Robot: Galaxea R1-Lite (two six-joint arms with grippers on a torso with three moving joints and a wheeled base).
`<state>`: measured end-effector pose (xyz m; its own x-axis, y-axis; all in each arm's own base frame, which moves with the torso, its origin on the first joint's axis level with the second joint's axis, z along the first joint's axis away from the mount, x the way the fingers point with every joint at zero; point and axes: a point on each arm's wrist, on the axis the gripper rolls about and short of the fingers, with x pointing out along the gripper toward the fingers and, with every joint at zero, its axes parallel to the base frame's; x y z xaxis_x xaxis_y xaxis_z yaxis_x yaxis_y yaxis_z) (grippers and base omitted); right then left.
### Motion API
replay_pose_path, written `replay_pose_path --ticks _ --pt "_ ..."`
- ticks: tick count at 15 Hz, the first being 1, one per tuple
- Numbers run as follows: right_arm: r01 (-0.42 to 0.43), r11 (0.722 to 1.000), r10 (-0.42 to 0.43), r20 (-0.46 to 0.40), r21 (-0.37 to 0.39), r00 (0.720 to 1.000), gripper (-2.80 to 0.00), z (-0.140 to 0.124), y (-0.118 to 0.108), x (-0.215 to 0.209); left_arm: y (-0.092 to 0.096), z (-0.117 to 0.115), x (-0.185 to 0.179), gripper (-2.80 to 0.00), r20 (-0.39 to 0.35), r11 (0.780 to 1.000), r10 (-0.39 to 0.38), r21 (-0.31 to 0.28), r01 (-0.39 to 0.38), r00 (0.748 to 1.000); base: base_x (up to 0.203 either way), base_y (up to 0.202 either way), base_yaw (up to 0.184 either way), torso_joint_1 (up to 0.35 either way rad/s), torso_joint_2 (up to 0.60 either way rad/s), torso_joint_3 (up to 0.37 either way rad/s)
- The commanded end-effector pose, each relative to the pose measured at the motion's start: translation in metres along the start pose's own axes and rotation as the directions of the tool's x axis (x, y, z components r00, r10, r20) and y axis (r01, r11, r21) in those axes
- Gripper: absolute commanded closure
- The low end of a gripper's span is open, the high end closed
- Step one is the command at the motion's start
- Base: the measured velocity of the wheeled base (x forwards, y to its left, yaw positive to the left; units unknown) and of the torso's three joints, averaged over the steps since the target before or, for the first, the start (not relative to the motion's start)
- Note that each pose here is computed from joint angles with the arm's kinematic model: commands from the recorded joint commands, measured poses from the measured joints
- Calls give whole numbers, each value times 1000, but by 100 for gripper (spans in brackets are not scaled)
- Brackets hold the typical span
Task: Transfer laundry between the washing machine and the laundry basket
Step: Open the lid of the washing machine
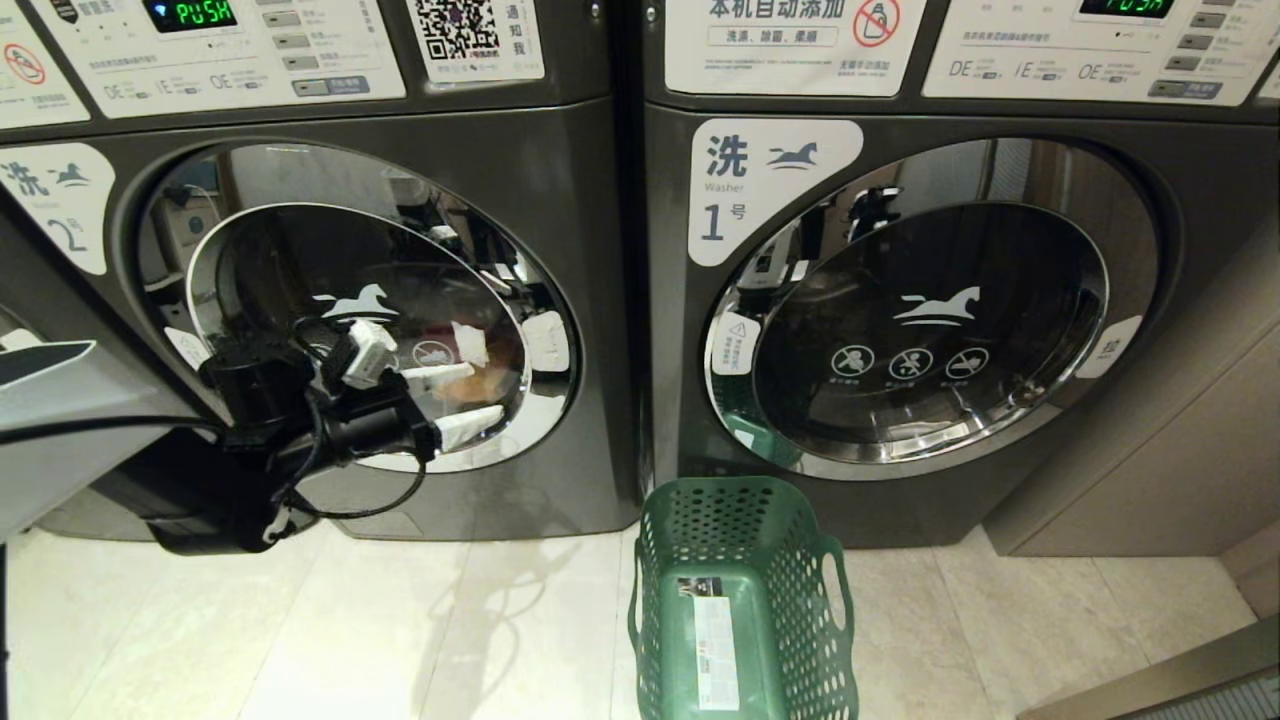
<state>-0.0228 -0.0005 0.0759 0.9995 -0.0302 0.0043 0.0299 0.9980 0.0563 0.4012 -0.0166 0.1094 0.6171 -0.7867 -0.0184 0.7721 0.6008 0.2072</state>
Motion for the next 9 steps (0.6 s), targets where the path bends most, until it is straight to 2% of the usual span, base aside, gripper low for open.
replay_pose_path --ticks 1,6,9 --pt "1 1000 -1 -1 1 1000 0 0 0 0 1 -2 7 -280 13 1000 -13 17 13 1000 0 0 0 0 0 0" --pt "-1 1000 1 -1 1 1000 0 0 0 0 2 -13 35 -280 8 999 31 13 -31 999 0 0 0 0 0 0" --pt "0 1000 0 -1 1 1000 0 0 0 0 5 -11 62 -280 28 991 133 22 -133 991 0 0 0 0 0 0"
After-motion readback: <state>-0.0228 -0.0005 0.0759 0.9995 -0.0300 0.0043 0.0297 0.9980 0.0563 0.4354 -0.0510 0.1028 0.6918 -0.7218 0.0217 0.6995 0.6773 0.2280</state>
